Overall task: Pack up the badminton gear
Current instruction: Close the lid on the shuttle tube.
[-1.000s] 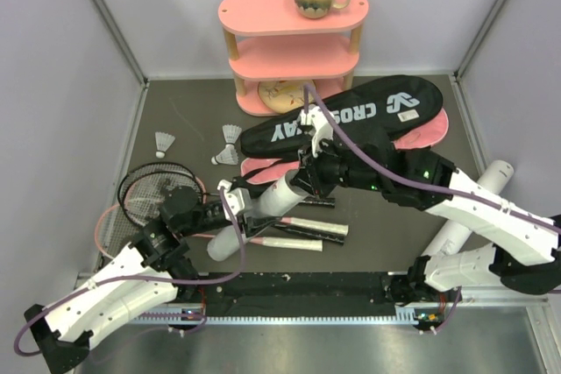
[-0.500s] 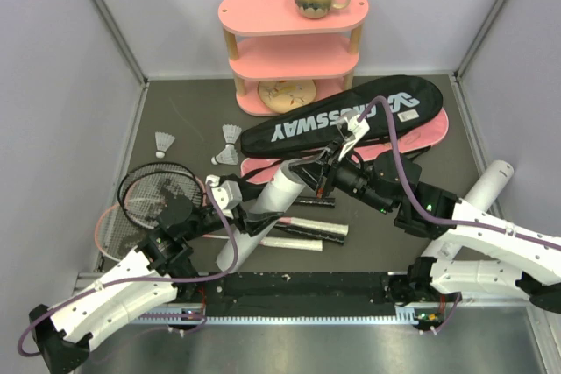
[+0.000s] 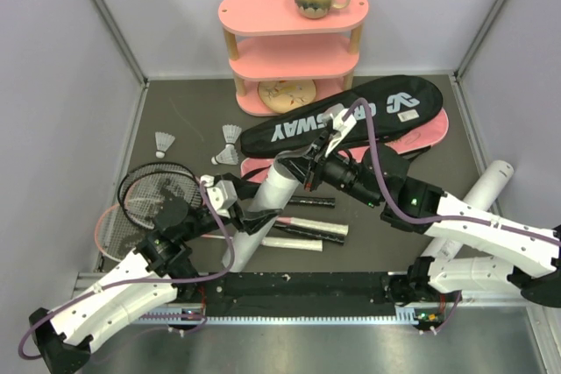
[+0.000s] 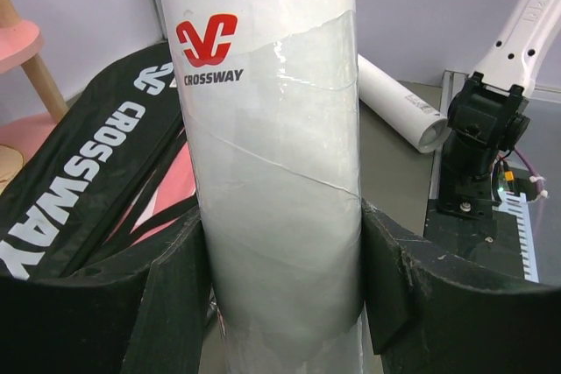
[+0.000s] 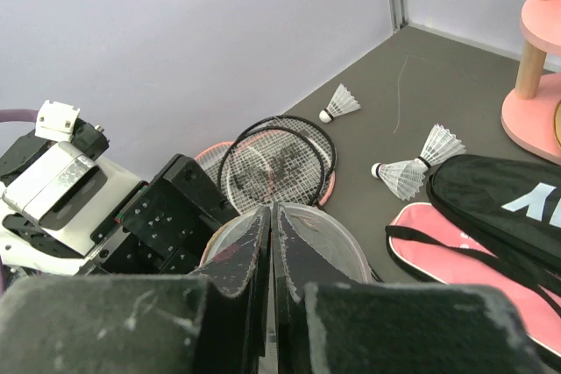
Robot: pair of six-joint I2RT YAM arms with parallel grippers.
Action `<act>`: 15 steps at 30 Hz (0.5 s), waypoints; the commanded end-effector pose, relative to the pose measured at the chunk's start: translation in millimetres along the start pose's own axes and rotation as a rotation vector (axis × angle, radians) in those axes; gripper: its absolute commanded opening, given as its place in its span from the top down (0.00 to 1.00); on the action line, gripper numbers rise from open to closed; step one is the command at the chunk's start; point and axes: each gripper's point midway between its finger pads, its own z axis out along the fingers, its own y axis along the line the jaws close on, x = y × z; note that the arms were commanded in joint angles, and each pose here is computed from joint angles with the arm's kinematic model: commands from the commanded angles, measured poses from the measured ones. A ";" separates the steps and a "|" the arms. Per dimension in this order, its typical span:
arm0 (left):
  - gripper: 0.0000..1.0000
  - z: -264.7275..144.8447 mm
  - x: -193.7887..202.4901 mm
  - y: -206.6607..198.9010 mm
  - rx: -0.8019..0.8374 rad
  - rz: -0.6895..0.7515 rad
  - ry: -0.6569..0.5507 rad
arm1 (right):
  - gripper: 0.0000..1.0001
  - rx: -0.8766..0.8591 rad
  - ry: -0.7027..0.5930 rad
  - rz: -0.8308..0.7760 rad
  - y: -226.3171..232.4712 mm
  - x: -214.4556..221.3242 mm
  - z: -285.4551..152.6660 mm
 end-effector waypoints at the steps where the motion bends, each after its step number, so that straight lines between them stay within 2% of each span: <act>1: 0.91 1.7 -53.3 -11.3 0.068 0.139 -0.142 | 0.99 -0.079 0.076 -0.033 14.3 21.3 -0.3; 6: 0.91 2.2 -58.1 -12.7 0.069 0.106 -0.185 | 0.99 -0.116 0.060 0.073 23.9 24.2 1.5; 15: 0.91 -0.2 -78.4 -6.3 0.026 0.167 -0.296 | 1.00 -0.179 0.214 0.401 47.2 52.2 -3.7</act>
